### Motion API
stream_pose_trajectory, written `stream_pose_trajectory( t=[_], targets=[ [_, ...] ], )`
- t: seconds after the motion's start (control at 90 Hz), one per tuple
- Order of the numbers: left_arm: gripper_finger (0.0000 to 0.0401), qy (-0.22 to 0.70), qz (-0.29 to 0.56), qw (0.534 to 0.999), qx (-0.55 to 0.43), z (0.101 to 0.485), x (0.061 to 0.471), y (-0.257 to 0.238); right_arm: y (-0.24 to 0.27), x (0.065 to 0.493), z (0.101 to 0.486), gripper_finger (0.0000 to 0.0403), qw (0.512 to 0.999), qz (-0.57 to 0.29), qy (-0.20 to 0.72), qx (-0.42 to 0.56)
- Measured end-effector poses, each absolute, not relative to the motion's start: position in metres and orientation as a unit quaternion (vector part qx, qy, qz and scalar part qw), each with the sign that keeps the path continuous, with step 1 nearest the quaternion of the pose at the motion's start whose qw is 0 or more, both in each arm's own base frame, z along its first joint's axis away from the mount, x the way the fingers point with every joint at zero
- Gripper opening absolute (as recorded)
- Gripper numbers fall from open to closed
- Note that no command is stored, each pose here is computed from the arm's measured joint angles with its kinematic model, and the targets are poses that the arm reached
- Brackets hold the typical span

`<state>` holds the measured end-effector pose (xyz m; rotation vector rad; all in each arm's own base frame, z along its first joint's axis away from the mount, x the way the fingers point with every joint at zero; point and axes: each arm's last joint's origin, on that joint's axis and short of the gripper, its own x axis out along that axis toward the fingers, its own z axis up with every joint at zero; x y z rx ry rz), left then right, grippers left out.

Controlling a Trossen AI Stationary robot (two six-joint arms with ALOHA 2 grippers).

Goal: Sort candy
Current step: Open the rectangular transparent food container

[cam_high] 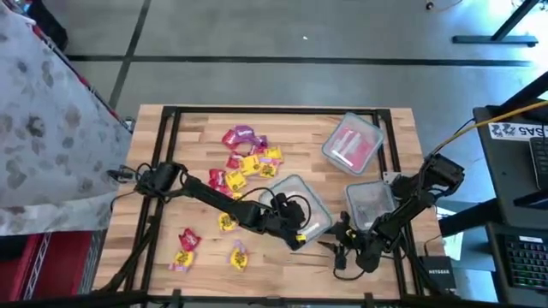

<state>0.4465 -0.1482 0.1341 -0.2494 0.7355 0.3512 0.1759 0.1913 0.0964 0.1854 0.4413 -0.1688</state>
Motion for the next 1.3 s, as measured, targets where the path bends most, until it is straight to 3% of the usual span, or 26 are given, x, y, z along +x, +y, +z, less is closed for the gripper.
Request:
stream_pose_trajectory(
  t=[0.289, 0.467, 0.589, 0.711, 0.956, 1.2, 1.3],
  targets=[
    [0.0, 0.357, 0.177, 0.909, -0.122, 0.134, 0.445, -0.15, 0.202, 0.179, 0.107, 0.0161, 0.98, -0.018, 0.193, 0.054],
    [0.0, 0.355, 0.168, 0.911, -0.13, 0.134, 0.446, -0.151, 0.224, 0.18, 0.127, 0.0161, 0.974, 0.151, 0.166, 0.027],
    [0.0, 0.354, 0.168, 0.911, -0.13, 0.134, 0.446, -0.151, 0.234, 0.182, 0.142, 0.0161, 0.961, 0.213, 0.176, -0.02],
    [0.0, 0.354, 0.168, 0.911, -0.13, 0.135, 0.446, -0.151, 0.24, 0.187, 0.153, 0.0161, 0.947, 0.212, 0.207, -0.127],
    [0.0, 0.354, 0.167, 0.911, -0.13, 0.135, 0.446, -0.151, 0.235, 0.197, 0.157, 0.0161, 0.908, 0.124, 0.271, -0.293],
    [0.0, 0.349, 0.165, 0.914, -0.127, 0.134, 0.445, -0.157, 0.226, 0.208, 0.148, 0.0161, 0.893, 0.086, 0.283, -0.338],
    [0.0, 0.337, 0.156, 0.919, -0.135, 0.135, 0.446, -0.161, 0.221, 0.214, 0.146, 0.0149, 0.905, 0.057, 0.289, -0.307]
  ],
)
